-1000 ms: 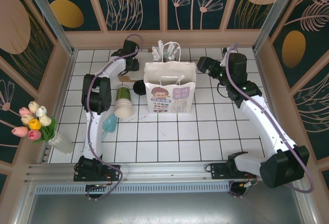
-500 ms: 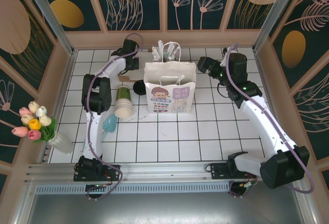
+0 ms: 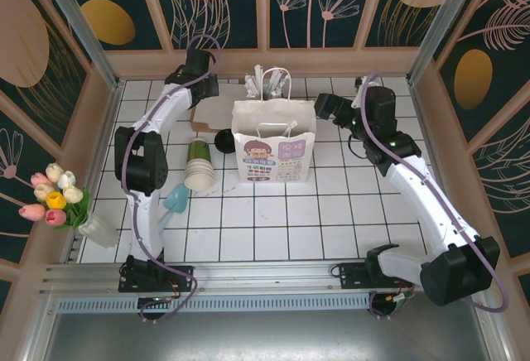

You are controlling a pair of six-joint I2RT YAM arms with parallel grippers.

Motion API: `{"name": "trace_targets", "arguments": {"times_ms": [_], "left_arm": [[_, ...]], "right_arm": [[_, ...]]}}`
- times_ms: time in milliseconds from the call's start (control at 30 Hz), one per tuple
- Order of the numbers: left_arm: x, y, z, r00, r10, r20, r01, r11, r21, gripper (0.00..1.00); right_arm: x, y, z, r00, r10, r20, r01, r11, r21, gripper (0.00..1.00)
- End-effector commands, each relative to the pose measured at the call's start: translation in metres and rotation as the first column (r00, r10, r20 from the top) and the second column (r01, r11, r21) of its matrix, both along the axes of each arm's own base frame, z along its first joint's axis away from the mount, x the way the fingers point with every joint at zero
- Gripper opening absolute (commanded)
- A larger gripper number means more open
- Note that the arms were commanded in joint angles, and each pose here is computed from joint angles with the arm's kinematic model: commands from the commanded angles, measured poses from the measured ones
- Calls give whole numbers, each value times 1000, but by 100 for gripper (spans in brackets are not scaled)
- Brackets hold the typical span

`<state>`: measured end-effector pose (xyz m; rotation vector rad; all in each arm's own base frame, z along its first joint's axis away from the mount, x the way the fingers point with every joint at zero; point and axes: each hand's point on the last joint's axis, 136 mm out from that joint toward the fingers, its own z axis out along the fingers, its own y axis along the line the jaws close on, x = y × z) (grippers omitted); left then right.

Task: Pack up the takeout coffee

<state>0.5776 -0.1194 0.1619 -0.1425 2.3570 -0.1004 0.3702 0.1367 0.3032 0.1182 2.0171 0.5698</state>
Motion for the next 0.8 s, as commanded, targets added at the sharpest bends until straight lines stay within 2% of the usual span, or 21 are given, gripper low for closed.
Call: {"name": "trace_targets", "arguments": {"times_ms": [0, 33, 67, 133, 200, 500, 533, 633, 767], "left_arm": [[-9, -9, -17, 996, -44, -82, 41, 998, -43, 15], [-14, -13, -32, 989, -65, -136, 58, 997, -56, 47], [-18, -15, -46, 982, -77, -171, 67, 996, -62, 64], [-25, -15, -66, 974, -88, -207, 78, 995, -57, 80], [-27, -11, -78, 975, -80, -209, 76, 997, -27, 87], [-31, 6, -140, 946, -25, -324, 54, 995, 83, 68], [-32, 7, -144, 943, -18, -332, 51, 995, 91, 62], [-35, 11, -148, 941, -2, -338, 42, 993, 111, 37], [-31, 11, -133, 952, -2, -306, 36, 994, 107, 15]], "right_arm": [[-5, 5, 22, 997, 25, 71, -24, 1000, -18, 99], [-5, 6, 21, 997, 25, 71, -24, 999, -21, 99], [-4, 6, 21, 997, 24, 72, -22, 999, -24, 99], [-3, 7, 20, 997, 24, 67, -22, 999, -31, 99], [-3, 8, 20, 998, 28, 62, -26, 999, -37, 99], [-6, 13, 20, 998, 31, 58, -28, 998, -52, 99], [-7, 14, 20, 998, 35, 59, -32, 998, -54, 99], [-7, 16, 21, 997, 40, 61, -37, 998, -57, 99], [-8, 18, 23, 997, 47, 64, -43, 997, -57, 99]]}}
